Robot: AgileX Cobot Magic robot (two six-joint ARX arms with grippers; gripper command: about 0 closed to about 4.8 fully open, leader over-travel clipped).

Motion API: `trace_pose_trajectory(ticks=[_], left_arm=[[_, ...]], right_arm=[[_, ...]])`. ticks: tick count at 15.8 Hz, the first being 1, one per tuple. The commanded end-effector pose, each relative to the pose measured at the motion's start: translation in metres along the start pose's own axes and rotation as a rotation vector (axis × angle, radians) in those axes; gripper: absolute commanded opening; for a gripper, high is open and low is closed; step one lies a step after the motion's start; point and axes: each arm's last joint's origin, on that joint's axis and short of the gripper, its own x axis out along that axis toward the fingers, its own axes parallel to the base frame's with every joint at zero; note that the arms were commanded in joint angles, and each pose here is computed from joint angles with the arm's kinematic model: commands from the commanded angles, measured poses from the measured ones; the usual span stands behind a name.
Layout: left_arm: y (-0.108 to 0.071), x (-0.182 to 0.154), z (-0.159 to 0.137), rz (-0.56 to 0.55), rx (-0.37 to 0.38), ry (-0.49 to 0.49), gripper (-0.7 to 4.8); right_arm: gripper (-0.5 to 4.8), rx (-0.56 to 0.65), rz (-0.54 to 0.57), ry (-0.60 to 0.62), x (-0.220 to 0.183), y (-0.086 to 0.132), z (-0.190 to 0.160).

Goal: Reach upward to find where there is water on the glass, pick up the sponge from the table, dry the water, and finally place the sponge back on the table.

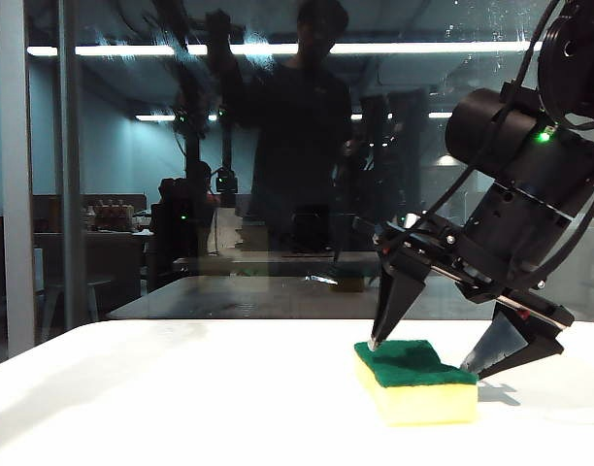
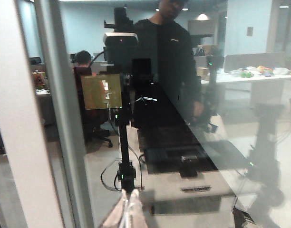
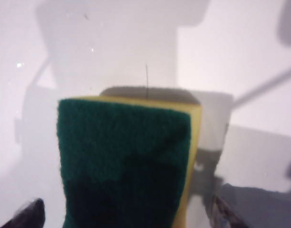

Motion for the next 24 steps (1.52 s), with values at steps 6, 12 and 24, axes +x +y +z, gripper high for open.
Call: trace_pose_trajectory(ticks=[6, 12, 24], left_arm=[[0.0, -0.003, 0.003, -0.002, 0.004, -0.013, -0.06], [0.0, -0.003, 0.003, -0.003, 0.004, -0.008, -0.06], [0.0, -0.003, 0.002, -0.003, 0.004, -0.003, -0.06]], right_arm=[[4.57, 0.031, -0.025, 0.007, 0.009, -0.002, -0.001], [3.01, 0.044, -0.038, 0.076, 0.025, -0.002, -0.01], [-0.05, 0.029, -0.051, 0.118, 0.023, -0.003, -0.014]])
